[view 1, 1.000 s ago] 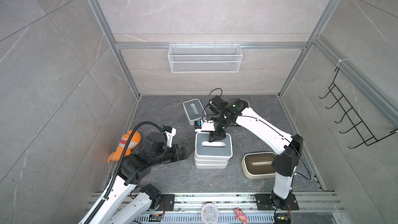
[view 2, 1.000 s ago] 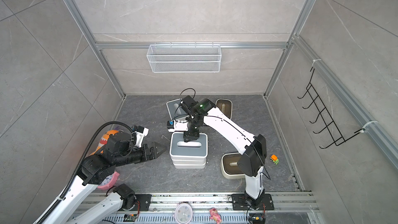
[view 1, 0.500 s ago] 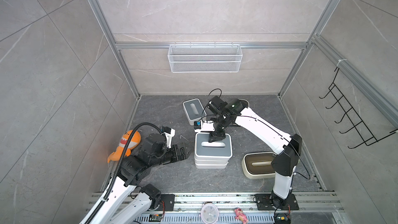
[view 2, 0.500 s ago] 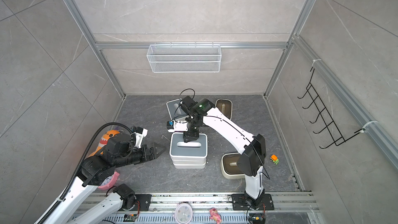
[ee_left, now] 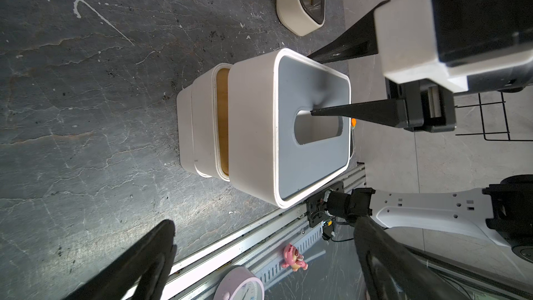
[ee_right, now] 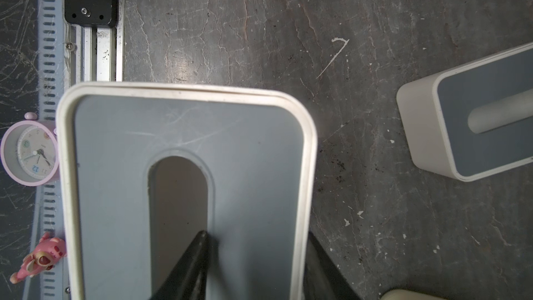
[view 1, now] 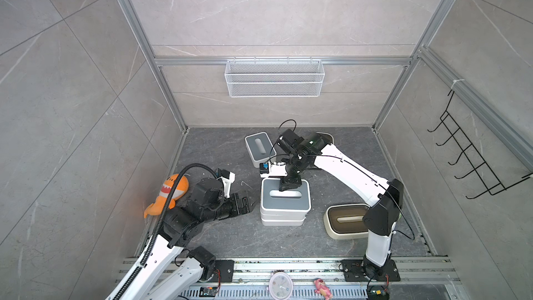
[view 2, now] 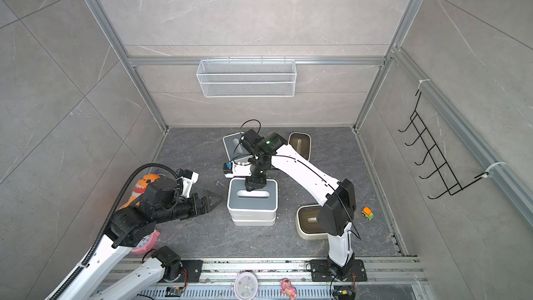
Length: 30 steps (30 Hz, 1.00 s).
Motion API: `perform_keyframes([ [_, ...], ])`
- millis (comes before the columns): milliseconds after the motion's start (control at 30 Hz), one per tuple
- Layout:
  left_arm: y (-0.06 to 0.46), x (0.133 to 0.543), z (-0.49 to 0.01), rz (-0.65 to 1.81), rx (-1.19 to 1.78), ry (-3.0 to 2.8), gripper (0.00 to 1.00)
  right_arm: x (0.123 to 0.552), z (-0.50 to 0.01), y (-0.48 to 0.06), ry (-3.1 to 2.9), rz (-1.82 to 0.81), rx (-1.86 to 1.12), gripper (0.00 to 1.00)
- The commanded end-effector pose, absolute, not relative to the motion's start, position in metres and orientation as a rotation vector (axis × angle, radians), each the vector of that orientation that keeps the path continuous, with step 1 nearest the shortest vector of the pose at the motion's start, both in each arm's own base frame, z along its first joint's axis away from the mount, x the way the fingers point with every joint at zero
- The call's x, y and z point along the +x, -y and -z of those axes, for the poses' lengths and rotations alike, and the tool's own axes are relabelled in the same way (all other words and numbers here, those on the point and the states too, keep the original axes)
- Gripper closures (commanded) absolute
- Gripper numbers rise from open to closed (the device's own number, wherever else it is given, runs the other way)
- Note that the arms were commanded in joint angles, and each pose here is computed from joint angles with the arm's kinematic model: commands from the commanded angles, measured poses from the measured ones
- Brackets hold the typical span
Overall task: Stack the tissue boxes
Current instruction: Place the tissue box at the tissue box.
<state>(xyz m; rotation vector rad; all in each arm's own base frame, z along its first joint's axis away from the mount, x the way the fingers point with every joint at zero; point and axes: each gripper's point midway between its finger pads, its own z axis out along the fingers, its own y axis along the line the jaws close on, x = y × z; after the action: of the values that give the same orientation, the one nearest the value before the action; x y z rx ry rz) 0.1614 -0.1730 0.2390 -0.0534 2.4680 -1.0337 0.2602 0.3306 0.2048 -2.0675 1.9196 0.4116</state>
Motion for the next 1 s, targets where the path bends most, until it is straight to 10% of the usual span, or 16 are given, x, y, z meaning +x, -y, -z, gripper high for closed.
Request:
perform_keyframes([
  [0, 0.174, 0.164, -0.242, 1.04, -0.056, -2.452, 0.0, 0.257, -0.203, -0.335, -1.901, -0.432, -2.083, 0.57],
  [967, 0.17, 0.162, -0.238, 1.029, -0.062, -2.454, 0.01, 0.267, -0.195, -0.34, -1.918, -0.406, -2.094, 0.56],
])
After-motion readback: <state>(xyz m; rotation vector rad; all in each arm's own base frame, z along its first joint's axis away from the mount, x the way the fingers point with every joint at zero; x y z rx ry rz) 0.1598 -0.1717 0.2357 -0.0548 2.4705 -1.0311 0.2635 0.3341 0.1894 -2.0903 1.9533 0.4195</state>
